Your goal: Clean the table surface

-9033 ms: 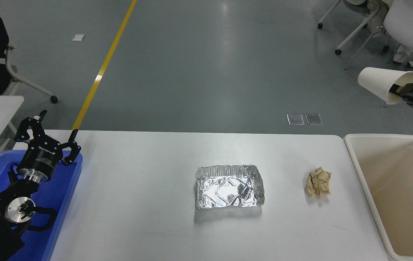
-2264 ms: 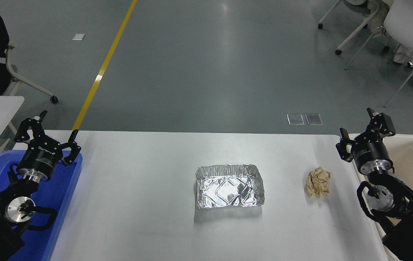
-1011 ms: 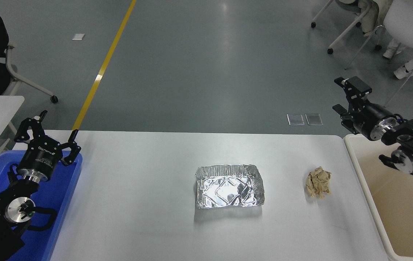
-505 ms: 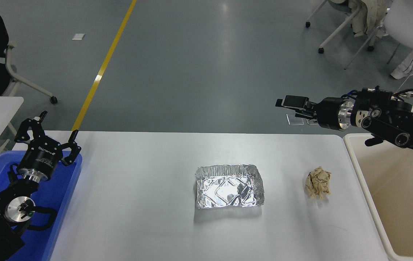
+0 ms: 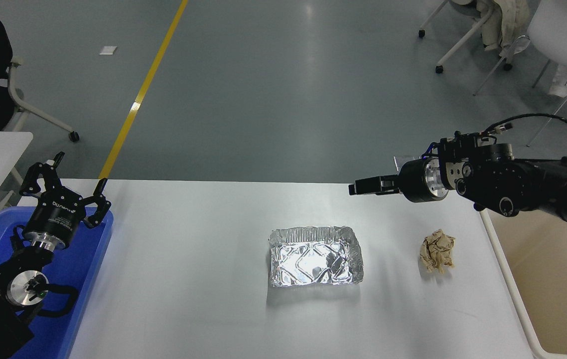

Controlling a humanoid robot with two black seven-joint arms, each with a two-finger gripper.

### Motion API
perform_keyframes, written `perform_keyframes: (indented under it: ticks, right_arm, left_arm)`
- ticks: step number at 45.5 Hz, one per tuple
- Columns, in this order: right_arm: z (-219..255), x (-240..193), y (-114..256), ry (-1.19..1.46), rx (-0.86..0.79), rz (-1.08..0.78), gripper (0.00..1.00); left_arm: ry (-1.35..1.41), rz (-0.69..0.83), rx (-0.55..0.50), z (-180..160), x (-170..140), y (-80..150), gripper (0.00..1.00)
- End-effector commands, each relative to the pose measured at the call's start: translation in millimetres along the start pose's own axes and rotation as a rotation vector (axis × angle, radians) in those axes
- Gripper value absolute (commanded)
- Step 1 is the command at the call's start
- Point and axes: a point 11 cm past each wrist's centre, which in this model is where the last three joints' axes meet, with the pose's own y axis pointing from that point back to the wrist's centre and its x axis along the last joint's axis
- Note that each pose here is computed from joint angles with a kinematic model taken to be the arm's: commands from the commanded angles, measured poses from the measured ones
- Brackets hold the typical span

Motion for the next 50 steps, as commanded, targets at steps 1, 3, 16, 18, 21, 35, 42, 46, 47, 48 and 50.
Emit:
perform_keyframes:
  ticks: [1,3,16,18,21,35,42,46,47,48,50]
  right_arm:
    - [-2,-30,-16,0.023,-0.004,-0.078,0.98]
    - [-1,-36,-18,0.018,-0.003,-0.089,0.98]
    - [-4,-63,-33,0.052,0.006,-0.116,0.96]
    - [-5,-66,-35,0.054,0.013,-0.113,0.95]
    - [-8,-71,-39,0.051,0.022,-0.113,0.95]
    - [-10,-78,-51,0.069,0.015,-0.081,0.92]
    - [5,-88,-55,0.061,-0.026,-0.061,0.92]
    - [7,-92,-56,0.055,-0.031,-0.062,0.92]
    - [6,-93,-56,0.054,-0.029,-0.064,0.92]
    - [6,-94,-56,0.052,-0.027,-0.064,0.92]
    - [6,-96,-57,0.051,-0.027,-0.067,0.92]
  left_arm:
    - [0.0,0.0,0.0,0,0,0,1.0]
    - [0.0,0.0,0.0,0,0,0,1.0]
    - [0.0,0.0,0.0,0,0,0,1.0]
    - [0.0,0.0,0.0,0,0,0,1.0]
    - [0.0,0.0,0.0,0,0,0,1.0]
    - [0.0,0.0,0.0,0,0,0,1.0]
    - [0.001,-0.001,0.0,0,0,0,1.0]
    - [-0.001,0.001,0.0,0,0,0,1.0]
    - [0.0,0.0,0.0,0,0,0,1.0]
    - [0.0,0.0,0.0,0,0,0,1.0]
    - [0.0,0.0,0.0,0,0,0,1.0]
